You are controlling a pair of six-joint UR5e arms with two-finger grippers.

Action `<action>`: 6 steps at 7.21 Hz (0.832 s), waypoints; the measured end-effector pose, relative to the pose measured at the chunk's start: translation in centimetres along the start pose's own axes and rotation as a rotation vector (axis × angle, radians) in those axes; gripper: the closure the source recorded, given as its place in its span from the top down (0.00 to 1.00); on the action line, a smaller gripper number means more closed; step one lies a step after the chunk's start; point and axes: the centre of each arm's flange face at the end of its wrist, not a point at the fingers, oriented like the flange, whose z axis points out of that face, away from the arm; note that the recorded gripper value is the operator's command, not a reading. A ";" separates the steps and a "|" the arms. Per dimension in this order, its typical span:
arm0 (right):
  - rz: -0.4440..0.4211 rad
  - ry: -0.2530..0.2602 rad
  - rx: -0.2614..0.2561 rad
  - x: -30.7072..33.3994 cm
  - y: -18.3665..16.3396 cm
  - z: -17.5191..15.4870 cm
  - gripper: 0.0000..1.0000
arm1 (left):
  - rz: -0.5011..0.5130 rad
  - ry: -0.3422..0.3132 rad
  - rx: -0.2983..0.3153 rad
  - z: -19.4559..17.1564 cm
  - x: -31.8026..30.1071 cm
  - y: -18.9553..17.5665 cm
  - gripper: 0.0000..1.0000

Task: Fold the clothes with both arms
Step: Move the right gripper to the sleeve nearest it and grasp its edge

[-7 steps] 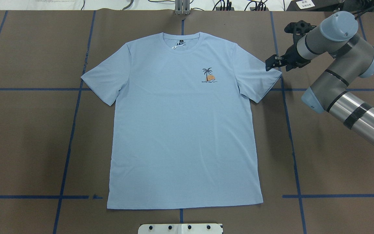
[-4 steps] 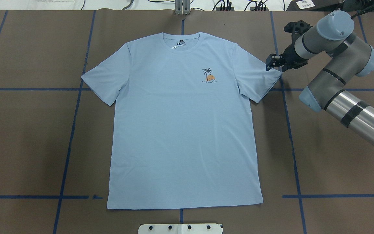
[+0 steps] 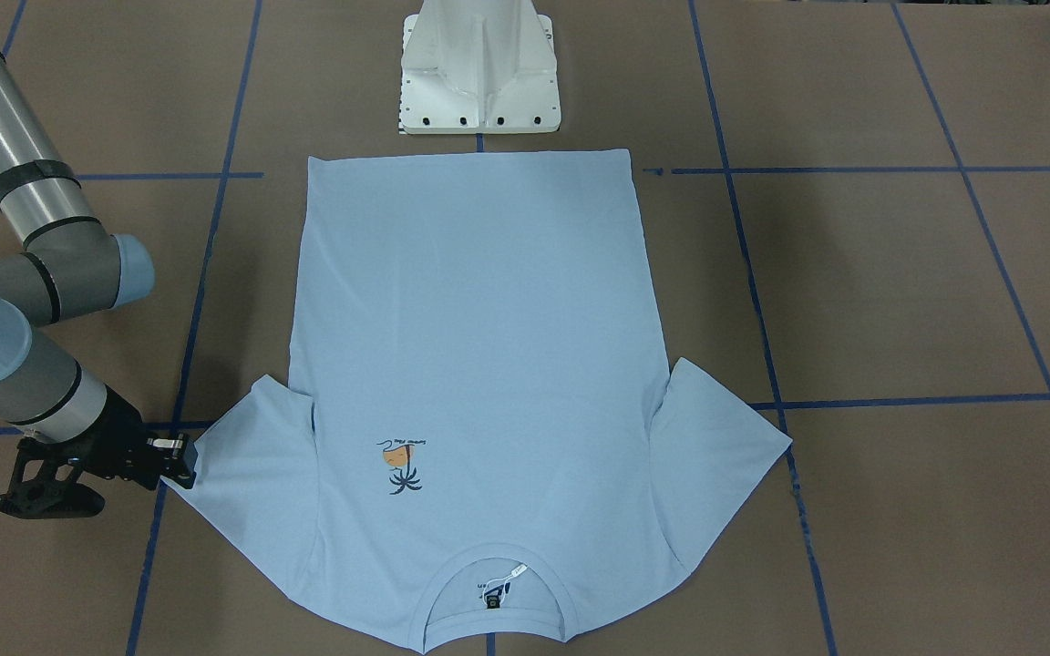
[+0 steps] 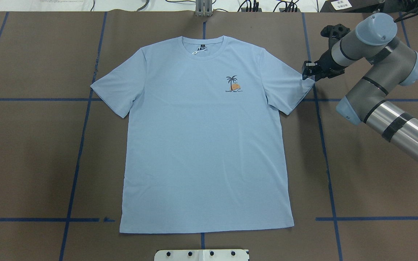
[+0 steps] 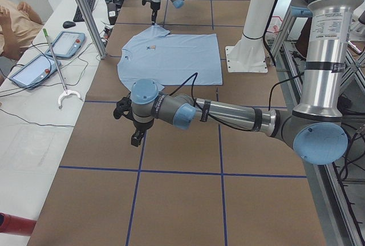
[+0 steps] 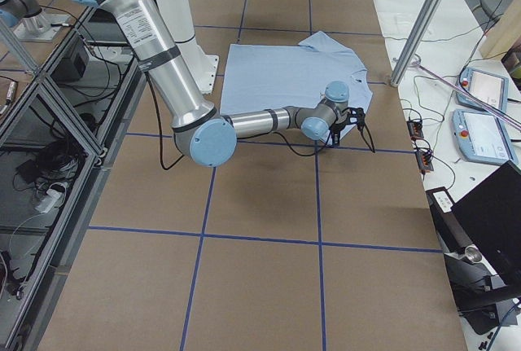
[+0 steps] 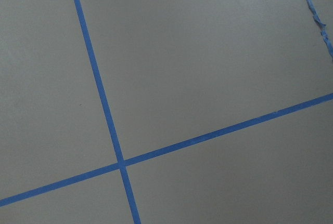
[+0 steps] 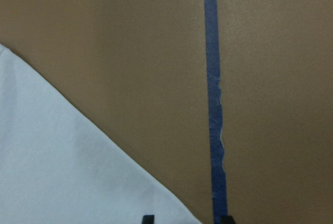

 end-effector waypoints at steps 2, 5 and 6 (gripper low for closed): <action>0.003 0.002 0.006 0.5 -0.2 -0.3 0.52 | 0.000 0.000 0.000 0.0 0.0 0.0 1.00; 0.009 0.013 0.004 1.2 0.0 0.0 0.42 | 0.000 0.000 0.000 0.0 0.0 0.0 1.00; 0.012 0.017 0.001 1.4 0.1 0.2 0.21 | -0.001 0.000 -0.001 0.1 -0.1 0.0 1.00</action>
